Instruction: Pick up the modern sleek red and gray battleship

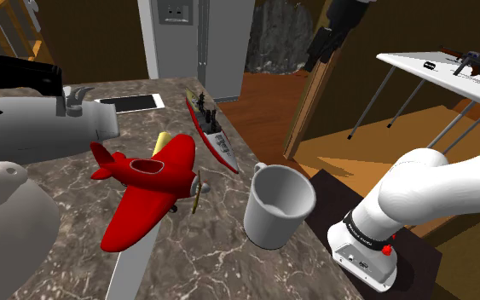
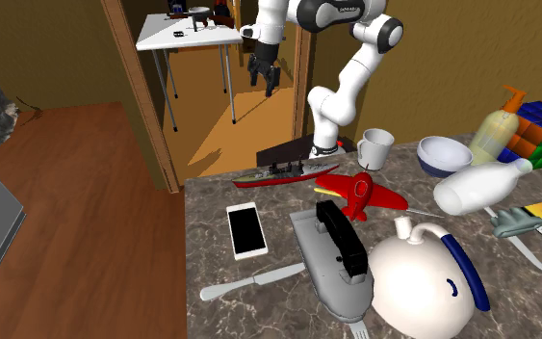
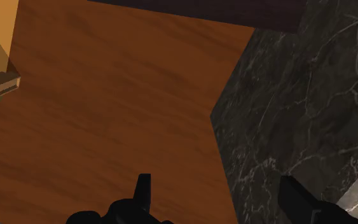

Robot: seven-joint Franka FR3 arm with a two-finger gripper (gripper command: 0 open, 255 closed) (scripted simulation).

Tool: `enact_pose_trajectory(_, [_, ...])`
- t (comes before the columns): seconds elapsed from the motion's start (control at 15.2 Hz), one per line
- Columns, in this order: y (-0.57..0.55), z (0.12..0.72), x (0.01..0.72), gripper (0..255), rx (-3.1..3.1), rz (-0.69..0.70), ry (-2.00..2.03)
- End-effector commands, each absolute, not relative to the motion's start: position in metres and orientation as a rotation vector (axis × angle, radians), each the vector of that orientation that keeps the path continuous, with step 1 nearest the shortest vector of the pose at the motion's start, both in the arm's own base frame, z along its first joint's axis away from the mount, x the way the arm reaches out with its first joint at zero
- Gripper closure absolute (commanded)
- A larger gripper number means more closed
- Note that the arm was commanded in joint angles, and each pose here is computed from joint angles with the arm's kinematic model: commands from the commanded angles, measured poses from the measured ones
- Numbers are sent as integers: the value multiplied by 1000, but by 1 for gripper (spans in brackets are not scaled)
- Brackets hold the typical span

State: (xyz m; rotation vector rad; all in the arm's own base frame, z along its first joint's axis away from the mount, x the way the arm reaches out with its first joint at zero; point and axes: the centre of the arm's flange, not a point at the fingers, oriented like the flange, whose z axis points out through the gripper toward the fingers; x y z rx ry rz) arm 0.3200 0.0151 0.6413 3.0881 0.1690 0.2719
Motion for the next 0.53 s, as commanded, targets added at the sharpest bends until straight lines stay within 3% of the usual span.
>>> enact_pose_trajectory(0.0, [15,641,320,0,3088,272,169])
enact_pose_trajectory(0.46, [105,629,344,0,3101,194,111])
